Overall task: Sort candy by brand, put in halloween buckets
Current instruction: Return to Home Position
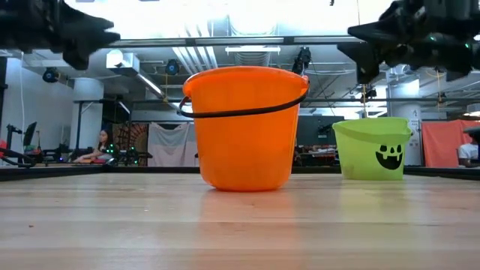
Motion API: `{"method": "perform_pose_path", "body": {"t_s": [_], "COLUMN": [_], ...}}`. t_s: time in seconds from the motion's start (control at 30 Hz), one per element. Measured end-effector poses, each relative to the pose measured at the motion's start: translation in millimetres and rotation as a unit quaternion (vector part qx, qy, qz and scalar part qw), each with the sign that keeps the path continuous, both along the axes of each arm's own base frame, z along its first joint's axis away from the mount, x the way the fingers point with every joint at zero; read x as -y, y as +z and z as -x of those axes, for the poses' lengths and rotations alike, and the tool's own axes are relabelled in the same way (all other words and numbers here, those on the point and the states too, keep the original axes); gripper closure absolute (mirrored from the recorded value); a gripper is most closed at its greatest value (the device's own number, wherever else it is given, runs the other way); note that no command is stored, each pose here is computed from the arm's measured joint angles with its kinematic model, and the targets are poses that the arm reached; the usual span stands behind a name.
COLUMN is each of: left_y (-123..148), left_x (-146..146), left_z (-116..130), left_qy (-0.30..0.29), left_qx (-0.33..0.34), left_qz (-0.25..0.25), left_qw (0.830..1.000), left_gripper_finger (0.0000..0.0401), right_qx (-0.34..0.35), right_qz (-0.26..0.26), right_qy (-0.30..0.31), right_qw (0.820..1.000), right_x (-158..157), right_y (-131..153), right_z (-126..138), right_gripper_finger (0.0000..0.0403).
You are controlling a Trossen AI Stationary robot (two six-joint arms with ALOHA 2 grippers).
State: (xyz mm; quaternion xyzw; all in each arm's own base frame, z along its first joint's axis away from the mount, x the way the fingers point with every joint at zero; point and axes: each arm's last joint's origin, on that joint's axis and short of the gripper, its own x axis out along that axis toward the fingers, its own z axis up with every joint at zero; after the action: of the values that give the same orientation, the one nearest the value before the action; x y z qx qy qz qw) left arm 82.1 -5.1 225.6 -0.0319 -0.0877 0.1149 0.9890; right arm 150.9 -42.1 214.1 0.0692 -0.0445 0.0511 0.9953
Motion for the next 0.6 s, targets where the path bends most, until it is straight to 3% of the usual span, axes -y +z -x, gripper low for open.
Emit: {"method": "perform_pose_path", "body": {"t_s": [0.2,0.37,0.47,0.6], "left_y": [-31,-52,-55,-57], "left_x": [1,2,1,1], "left_z": [-7,-13,-15,-17], "left_qy": [0.016,0.016,0.039,0.045], "left_qx": [-0.03,-0.057,-0.087,-0.109], "left_qz": [-0.014,-0.024,-0.061,-0.075], "left_qw": [0.999,0.998,0.994,0.99], "left_gripper_finger": [0.0249,0.0248,0.0248,0.0248], "right_qx": [0.072,0.087,0.087,0.08], "right_qz": [-0.003,0.0,0.007,-0.047], "right_qy": [-0.001,0.004,0.005,0.015], "right_qw": [0.997,0.996,0.996,0.996], "right_x": [-6,-7,-8,-7], "right_y": [-21,-22,-22,-22], "right_z": [17,20,20,19], "right_gripper_finger": [0.0225,0.0225,0.0225,0.0225]}}
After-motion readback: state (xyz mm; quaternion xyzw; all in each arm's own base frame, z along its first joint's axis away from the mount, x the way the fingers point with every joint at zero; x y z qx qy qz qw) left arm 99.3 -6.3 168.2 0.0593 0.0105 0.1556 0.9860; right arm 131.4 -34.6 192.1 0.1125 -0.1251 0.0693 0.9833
